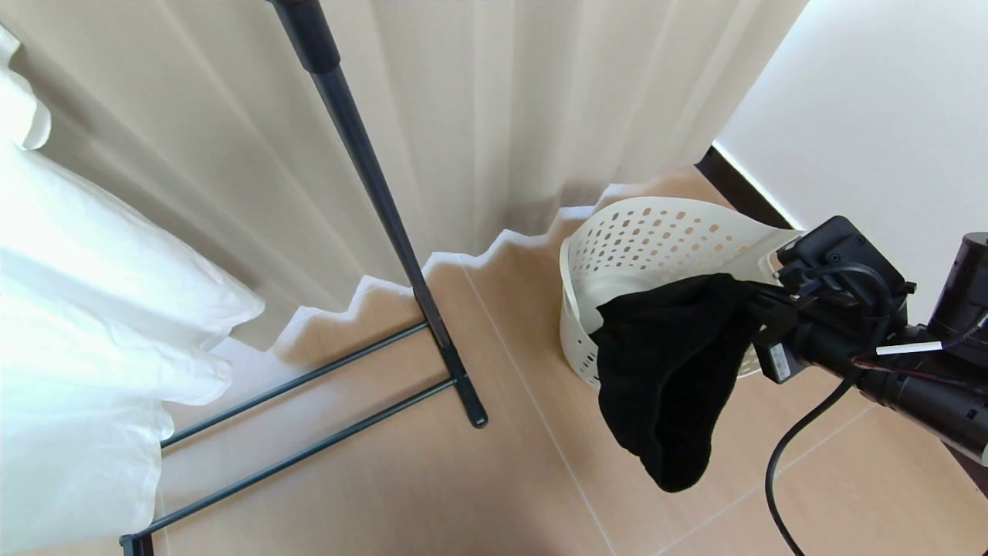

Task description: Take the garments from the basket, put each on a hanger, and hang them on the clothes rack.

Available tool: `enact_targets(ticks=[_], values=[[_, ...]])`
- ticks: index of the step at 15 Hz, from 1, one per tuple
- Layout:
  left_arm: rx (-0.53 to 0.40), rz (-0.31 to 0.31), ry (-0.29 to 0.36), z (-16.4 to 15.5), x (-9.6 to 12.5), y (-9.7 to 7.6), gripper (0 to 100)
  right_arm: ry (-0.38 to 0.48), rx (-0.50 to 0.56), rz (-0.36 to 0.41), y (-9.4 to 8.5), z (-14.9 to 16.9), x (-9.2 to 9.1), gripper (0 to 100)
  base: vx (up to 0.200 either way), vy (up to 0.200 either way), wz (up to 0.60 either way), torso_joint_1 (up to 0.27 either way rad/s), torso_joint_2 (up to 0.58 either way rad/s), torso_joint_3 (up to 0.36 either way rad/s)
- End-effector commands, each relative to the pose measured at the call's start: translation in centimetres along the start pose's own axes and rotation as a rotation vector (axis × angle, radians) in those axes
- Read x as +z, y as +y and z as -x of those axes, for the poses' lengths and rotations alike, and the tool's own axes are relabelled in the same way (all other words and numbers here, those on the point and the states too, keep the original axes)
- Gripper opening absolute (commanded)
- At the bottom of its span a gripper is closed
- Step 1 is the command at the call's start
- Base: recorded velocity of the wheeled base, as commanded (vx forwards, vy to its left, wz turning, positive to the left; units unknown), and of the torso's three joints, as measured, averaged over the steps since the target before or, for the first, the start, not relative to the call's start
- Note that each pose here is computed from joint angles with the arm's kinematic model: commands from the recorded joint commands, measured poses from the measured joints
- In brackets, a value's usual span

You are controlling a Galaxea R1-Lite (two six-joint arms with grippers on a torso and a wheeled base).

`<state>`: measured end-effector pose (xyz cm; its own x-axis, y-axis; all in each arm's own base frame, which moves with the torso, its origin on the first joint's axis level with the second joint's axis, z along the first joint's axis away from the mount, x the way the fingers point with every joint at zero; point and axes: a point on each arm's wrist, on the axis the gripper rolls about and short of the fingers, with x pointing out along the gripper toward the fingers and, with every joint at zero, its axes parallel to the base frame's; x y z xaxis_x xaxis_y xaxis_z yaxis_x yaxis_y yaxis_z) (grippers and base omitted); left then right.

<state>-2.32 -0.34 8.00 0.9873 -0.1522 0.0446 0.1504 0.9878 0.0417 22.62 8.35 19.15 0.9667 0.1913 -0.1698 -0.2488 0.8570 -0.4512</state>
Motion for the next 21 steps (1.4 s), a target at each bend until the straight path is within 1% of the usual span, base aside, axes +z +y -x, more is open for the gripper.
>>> enact_targets(ticks=[1,8,14,21], values=[[-0.001,0.000,0.001,-0.01,0.00,0.00,100,-0.002,-0.003,0.000,-0.06,0.04,0.04,0,0.000,0.000,0.00,0.002,0.01,0.227],[-0.001,0.000,0.001,-0.01,0.00,0.00,100,0.002,-0.013,-0.002,-0.31,-0.05,-0.02,0,0.000,0.000,0.00,-0.001,-0.02,0.182],[-0.001,0.000,0.001,-0.01,0.00,0.00,100,0.001,-0.015,-0.003,-0.35,-0.01,-0.04,0,0.000,0.000,0.00,0.059,-0.38,-0.115],[-0.001,0.000,0.001,-0.01,0.00,0.00,100,-0.002,-0.026,-0.005,-0.65,0.21,-0.01,0,0.000,0.000,0.00,0.133,-0.48,-0.141]])
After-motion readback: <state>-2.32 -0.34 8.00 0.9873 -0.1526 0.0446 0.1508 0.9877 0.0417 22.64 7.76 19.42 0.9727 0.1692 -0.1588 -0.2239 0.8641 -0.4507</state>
